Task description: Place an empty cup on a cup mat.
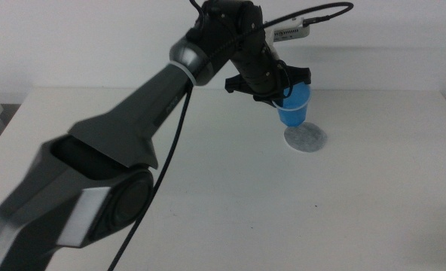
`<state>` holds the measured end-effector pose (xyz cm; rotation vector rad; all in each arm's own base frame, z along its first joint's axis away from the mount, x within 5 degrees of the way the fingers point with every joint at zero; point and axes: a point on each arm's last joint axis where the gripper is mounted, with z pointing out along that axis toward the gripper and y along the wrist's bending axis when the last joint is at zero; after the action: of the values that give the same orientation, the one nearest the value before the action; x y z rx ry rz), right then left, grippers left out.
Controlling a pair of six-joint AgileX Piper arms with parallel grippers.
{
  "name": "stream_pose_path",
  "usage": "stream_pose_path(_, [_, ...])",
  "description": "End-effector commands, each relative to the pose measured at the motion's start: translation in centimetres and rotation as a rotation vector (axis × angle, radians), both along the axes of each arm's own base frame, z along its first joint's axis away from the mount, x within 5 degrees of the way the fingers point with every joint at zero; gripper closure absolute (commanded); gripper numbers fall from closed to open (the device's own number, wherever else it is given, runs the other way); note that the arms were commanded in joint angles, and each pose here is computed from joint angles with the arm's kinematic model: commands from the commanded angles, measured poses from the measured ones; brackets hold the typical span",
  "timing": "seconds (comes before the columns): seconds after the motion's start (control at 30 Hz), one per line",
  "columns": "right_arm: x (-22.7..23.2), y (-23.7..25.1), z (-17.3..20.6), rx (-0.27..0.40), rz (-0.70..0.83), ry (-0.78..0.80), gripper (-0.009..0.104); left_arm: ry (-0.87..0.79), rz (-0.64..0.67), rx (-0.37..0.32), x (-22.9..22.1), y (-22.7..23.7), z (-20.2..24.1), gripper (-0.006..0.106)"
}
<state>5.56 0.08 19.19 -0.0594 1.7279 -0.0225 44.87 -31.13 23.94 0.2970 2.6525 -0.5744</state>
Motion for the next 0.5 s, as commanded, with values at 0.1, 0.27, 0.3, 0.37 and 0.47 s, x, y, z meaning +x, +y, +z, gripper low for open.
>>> stream_pose_path(0.1, [0.0, 0.0, 0.0, -0.010, -0.006, -0.007, 0.002, -0.042, 0.006, -0.069, 0.7, -0.9, -0.5, 0.102])
stream_pose_path(0.27, [0.0, 0.0, 0.0, -0.010, -0.006, -0.007, 0.002, -0.066, 0.005, -0.096, 1.2, -1.3, -1.3, 0.102])
stream_pose_path(0.3, [0.0, 0.0, 0.0, -0.010, -0.006, -0.007, 0.002, -0.084, -0.003, -0.101, 1.3, -1.5, -1.3, 0.102])
stream_pose_path(0.37, [0.0, 0.0, 0.0, -0.010, -0.006, -0.007, 0.002, -0.101, -0.007, -0.110, 1.3, -1.9, -1.6, 0.102])
stream_pose_path(0.47, [0.0, 0.0, 0.0, -0.010, -0.006, -0.007, 0.002, -0.099, -0.009, -0.119, 1.3, -2.3, -2.2, 0.102])
